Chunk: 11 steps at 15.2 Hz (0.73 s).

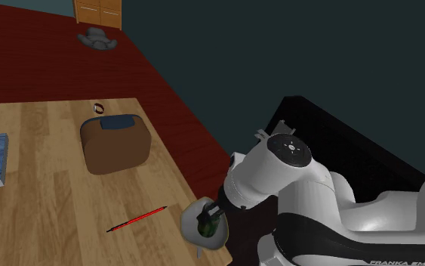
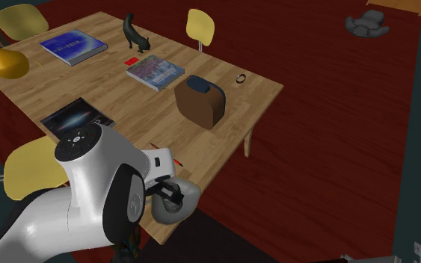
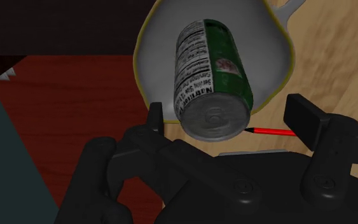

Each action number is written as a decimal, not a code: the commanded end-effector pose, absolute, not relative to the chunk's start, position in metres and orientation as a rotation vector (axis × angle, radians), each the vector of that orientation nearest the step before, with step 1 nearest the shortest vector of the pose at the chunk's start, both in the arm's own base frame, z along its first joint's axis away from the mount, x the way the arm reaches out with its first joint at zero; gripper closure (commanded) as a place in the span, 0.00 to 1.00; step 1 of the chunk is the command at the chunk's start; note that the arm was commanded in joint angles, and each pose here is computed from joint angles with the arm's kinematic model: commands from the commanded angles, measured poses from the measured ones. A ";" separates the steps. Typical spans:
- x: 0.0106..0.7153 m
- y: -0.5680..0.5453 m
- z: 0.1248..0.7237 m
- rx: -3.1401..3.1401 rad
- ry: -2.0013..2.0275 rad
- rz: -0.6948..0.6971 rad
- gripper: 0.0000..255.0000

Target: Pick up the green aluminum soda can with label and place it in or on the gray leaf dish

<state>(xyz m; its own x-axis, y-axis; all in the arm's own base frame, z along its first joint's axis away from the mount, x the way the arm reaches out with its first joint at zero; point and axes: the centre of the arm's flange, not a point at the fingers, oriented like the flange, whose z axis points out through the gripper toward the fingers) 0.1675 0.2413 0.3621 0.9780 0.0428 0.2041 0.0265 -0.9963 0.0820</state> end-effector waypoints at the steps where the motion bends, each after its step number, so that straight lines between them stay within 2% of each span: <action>1: 0.168 0.241 0.362 3.046 0.053 0.317 0.00; 5: 0.157 0.245 0.411 3.046 0.053 0.317 0.00; 11: 0.157 0.245 0.411 3.046 0.053 0.317 0.00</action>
<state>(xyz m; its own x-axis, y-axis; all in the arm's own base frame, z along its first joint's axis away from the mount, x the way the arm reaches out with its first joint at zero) 0.1571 0.2450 0.4105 0.9780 0.0428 0.2042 0.0265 -0.9963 0.0819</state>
